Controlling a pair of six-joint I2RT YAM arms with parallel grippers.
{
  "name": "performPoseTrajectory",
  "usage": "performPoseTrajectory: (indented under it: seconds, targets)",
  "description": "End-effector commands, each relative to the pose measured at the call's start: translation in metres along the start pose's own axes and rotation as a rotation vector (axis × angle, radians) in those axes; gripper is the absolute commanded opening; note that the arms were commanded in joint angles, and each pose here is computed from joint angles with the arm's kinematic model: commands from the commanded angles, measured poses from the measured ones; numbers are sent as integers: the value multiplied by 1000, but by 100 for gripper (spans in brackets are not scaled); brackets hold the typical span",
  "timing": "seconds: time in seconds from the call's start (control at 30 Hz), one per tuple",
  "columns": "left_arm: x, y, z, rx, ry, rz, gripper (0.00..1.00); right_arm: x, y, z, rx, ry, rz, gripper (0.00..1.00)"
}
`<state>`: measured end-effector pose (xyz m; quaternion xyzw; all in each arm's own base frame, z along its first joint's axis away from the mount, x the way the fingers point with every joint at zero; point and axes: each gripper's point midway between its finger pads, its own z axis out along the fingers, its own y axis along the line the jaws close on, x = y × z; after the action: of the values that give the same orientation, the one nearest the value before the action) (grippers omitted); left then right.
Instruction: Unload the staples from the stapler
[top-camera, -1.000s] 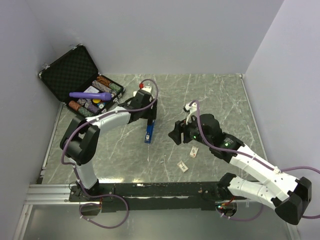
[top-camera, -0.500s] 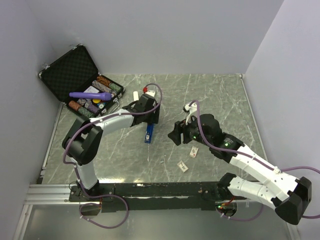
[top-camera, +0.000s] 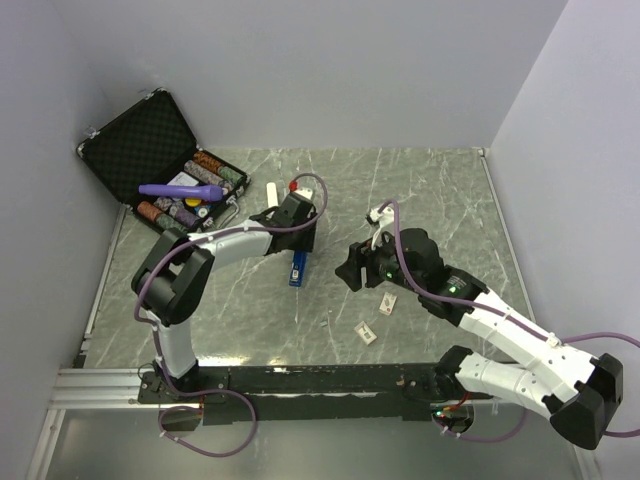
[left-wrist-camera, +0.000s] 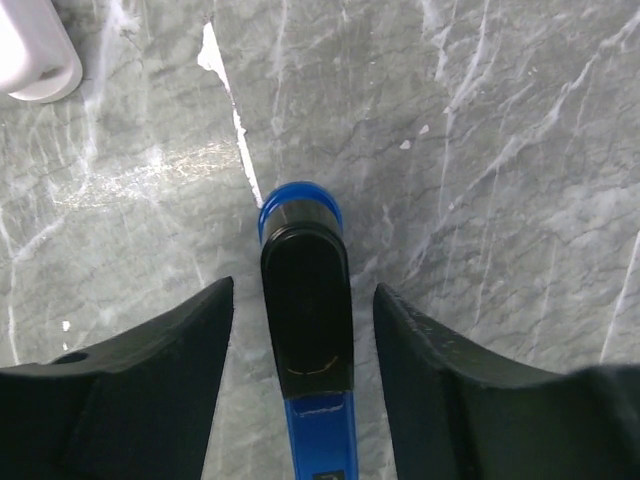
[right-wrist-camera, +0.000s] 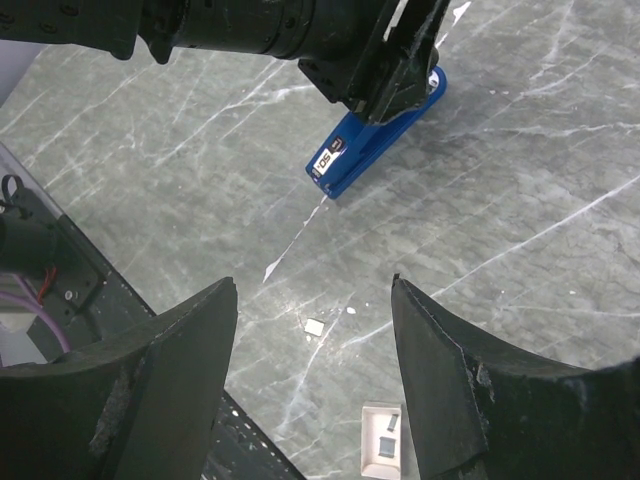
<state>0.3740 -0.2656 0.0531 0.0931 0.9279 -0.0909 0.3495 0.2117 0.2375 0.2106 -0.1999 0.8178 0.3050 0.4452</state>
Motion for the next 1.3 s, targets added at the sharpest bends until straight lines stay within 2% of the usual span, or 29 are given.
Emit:
performPoseTrajectory:
  seconds: [0.0, 0.2, 0.3, 0.47, 0.63, 0.8, 1.13, 1.27]
  targets:
    - [-2, -8, 2, 16, -13, 1, 54, -12, 5, -3, -21, -51, 10, 70]
    - [-2, -15, -2, 20, -20, 24, 27, -9, 5, -1, -25, -44, 14, 70]
    - [-5, -15, -5, 8, -28, 41, 1, -9, 5, -1, -24, -41, 14, 70]
    - [-23, -31, -33, 66, -66, 59, 1, -13, 2, -4, -3, -37, -7, 70]
    - [-45, -63, -92, 295, -121, 75, 1, -22, 1, -14, -5, -43, -66, 70]
    - [-36, -91, -136, 519, -94, 104, 1, -25, 14, -27, -87, -37, -126, 70]
    - [-4, -105, -194, 768, -32, 193, 1, -42, 47, -61, -250, -24, -264, 70]
    - [1, -109, -217, 853, -50, 232, 1, -37, 58, -63, -319, 5, -281, 65]
